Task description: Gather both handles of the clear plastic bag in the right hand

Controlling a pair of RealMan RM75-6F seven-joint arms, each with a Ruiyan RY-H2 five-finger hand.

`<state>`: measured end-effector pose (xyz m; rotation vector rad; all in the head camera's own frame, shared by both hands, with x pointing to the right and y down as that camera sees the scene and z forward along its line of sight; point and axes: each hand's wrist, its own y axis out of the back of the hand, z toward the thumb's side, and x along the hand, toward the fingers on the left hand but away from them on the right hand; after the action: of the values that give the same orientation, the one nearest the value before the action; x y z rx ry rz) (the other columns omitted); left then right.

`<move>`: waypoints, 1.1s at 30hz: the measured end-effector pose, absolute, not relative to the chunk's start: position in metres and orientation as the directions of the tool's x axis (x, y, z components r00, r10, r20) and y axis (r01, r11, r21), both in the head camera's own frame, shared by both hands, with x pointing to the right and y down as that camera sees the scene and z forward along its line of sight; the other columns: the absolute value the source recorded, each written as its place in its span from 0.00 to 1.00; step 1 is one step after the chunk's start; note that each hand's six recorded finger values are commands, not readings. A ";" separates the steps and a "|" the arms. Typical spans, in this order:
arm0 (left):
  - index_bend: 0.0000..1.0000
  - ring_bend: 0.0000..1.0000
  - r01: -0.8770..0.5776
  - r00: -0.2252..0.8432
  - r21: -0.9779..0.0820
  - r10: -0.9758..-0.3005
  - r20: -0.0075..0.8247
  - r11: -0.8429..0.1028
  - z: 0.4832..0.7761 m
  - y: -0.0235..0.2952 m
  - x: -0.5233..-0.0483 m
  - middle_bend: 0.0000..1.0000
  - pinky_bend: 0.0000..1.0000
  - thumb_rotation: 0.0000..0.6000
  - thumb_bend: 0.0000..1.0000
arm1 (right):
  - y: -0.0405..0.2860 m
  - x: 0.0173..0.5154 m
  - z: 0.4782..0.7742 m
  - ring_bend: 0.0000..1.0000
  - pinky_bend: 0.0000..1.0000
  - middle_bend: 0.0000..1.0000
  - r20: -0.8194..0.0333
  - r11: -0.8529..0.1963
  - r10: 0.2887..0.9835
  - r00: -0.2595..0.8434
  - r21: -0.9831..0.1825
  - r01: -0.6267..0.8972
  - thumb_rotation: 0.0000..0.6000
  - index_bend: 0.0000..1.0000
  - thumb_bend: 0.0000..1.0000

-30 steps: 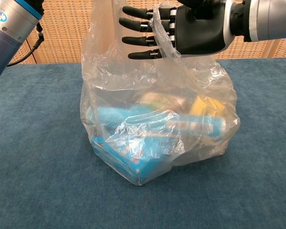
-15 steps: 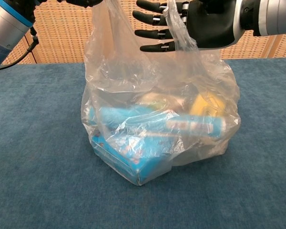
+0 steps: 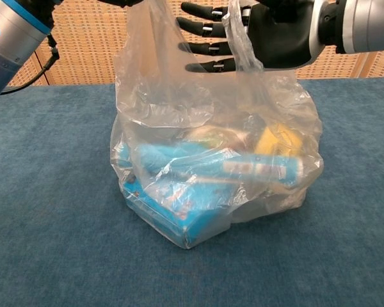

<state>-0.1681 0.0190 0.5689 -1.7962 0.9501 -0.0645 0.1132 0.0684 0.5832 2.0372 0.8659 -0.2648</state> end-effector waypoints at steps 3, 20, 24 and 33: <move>0.00 0.12 -0.572 0.679 -0.810 -0.628 -0.380 -0.129 0.567 0.018 -0.162 0.00 0.25 1.00 0.43 | 0.071 0.110 0.584 0.23 0.12 0.39 -0.478 -0.369 0.473 0.740 0.655 0.659 1.00 0.29 0.10; 0.00 0.12 -0.556 0.692 -0.818 -0.627 -0.356 -0.149 0.567 0.013 -0.141 0.00 0.25 1.00 0.42 | 0.073 0.099 0.588 0.23 0.12 0.39 -0.462 -0.370 0.472 0.751 0.669 0.645 1.00 0.29 0.10; 0.00 0.12 -0.533 0.707 -0.833 -0.618 -0.343 -0.147 0.569 0.010 -0.137 0.00 0.25 1.00 0.42 | 0.073 0.095 0.588 0.23 0.12 0.39 -0.455 -0.368 0.471 0.756 0.678 0.637 1.00 0.30 0.11; 0.00 0.12 -0.534 0.709 -0.830 -0.619 -0.337 -0.159 0.569 0.005 -0.125 0.00 0.25 1.00 0.41 | 0.075 0.089 0.593 0.23 0.12 0.39 -0.452 -0.360 0.465 0.761 0.689 0.629 1.00 0.30 0.12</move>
<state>-0.1251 0.0049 0.5686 -1.8182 0.9064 -0.0966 0.0894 0.0754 0.5928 2.0207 0.8227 -0.2218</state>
